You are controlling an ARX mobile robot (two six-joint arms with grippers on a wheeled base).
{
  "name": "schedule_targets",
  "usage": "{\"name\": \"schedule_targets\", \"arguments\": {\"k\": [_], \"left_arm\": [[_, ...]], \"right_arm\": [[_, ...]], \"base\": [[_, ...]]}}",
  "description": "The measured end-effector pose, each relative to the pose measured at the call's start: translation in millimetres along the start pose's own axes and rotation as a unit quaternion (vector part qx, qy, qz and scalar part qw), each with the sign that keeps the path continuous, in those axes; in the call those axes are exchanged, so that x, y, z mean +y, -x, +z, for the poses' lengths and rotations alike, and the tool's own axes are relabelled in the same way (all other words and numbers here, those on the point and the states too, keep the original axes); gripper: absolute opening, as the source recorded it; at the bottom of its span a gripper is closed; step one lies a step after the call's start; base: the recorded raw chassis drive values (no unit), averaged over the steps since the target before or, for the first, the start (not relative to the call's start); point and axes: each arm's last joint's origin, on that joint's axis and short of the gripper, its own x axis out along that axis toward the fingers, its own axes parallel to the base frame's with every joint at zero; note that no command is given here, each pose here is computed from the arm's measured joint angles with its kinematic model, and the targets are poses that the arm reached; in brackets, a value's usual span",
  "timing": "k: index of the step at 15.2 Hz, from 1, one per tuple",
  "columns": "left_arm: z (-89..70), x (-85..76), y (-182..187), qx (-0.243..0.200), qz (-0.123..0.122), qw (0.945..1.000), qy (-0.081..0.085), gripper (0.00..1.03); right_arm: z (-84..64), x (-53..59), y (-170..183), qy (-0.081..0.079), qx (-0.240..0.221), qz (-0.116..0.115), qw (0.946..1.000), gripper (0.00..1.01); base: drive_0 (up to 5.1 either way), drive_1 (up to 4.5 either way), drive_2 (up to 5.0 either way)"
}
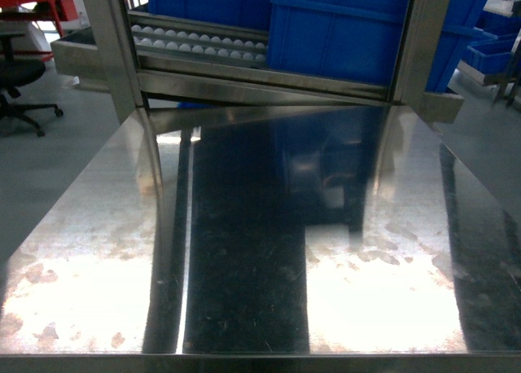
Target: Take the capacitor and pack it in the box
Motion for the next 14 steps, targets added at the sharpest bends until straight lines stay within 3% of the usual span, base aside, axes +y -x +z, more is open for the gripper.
{"name": "schedule_targets", "arguments": {"k": [14], "left_arm": [[0.3,0.0,0.0,-0.002,0.000,1.0000,0.000,0.45]], "right_arm": [[0.2,0.0,0.0,0.000,-0.001,0.000,1.0000,0.98]], "base": [[0.0,0.00,0.0]]}}
